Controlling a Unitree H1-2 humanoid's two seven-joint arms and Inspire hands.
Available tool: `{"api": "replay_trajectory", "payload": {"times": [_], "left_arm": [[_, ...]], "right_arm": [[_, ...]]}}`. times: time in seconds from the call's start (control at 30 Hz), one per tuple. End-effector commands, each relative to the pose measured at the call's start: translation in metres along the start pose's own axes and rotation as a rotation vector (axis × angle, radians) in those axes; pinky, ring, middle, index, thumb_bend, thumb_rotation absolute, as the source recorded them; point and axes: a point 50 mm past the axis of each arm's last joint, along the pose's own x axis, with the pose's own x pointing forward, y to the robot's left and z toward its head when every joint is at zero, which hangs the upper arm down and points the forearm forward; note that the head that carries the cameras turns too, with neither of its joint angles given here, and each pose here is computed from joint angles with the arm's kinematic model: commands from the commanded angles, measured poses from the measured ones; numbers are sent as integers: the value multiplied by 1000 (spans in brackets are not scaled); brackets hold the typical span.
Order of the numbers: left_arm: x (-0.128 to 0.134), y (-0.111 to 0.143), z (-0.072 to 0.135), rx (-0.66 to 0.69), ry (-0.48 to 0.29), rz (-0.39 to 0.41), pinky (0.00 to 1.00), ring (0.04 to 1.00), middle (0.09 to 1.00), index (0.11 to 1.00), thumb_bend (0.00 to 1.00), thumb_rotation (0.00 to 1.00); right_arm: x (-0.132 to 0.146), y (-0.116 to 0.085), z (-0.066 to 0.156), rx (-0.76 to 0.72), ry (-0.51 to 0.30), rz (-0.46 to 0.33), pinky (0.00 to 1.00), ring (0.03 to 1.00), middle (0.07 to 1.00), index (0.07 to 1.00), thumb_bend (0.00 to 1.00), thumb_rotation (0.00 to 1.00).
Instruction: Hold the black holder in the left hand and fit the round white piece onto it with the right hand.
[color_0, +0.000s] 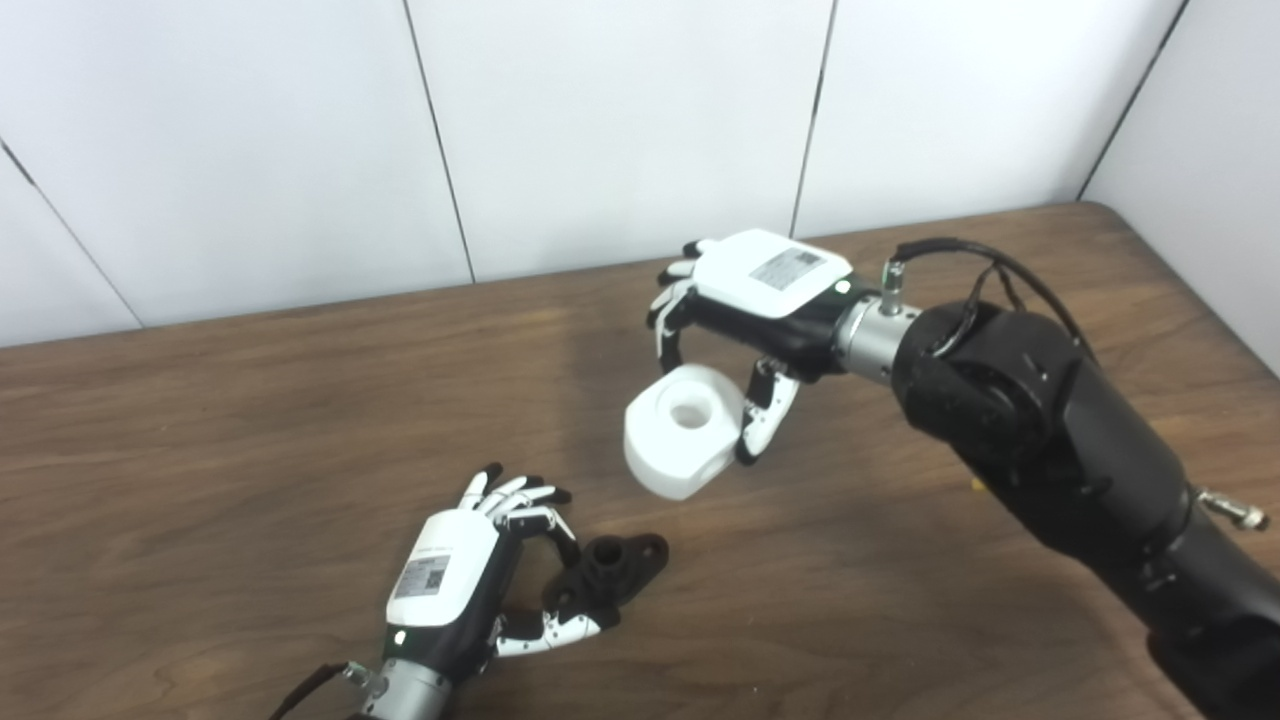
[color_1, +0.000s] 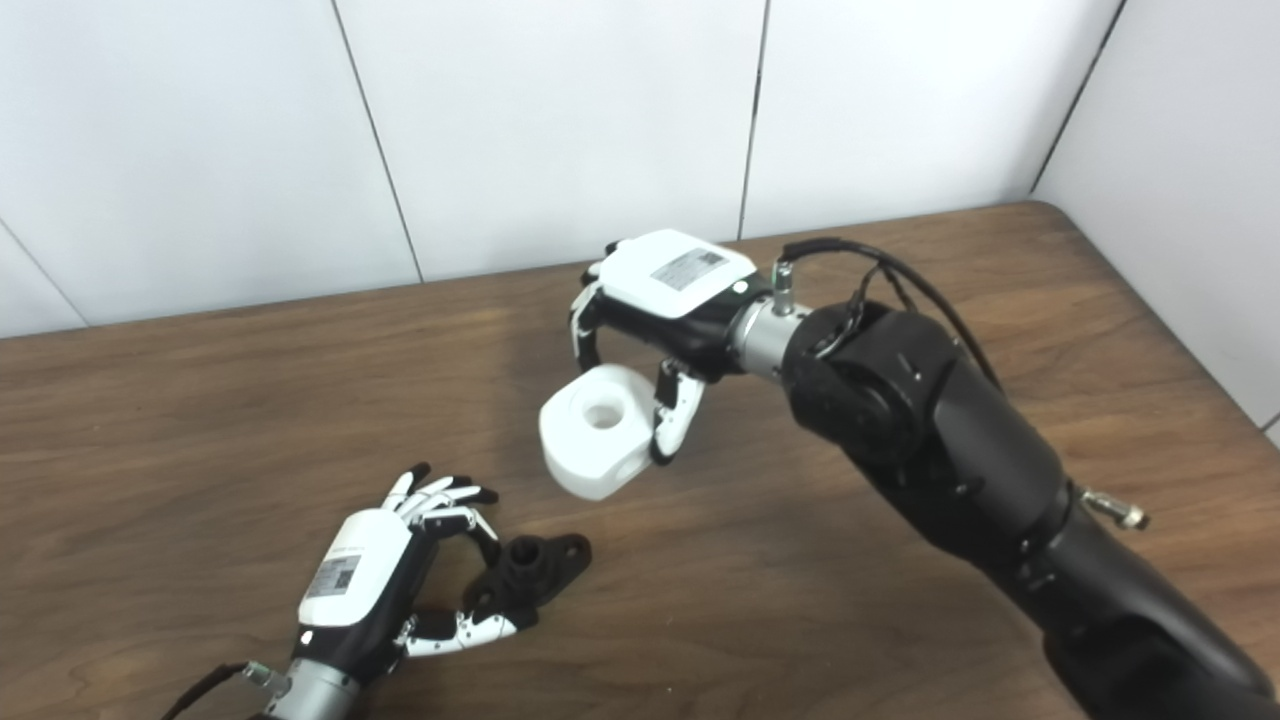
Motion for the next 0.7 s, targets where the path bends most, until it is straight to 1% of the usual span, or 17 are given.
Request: {"api": "replay_trajectory", "payload": {"times": [0.0, 0.13, 0.37, 0.67], "left_arm": [[-5, -20, 0, 15, 19, -105, 1000, 877, 800, 487, 522, 52], [-4, -21, 0, 8, 15, -106, 1000, 876, 798, 487, 522, 52], [-3, -22, 1, 7, 16, -106, 1000, 877, 798, 487, 522, 52], [-1, -22, 3, 17, 8, -107, 1000, 874, 798, 487, 522, 52]], "right_arm": [[-3, -17, 10, -59, -39, -74, 1000, 923, 815, 484, 525, 137], [0, -15, 21, -53, -69, -81, 1000, 920, 817, 483, 525, 138], [3, -12, 33, -30, -112, -90, 1000, 922, 820, 484, 525, 137], [6, -12, 40, -26, -141, -74, 1000, 928, 818, 483, 525, 137]]}}
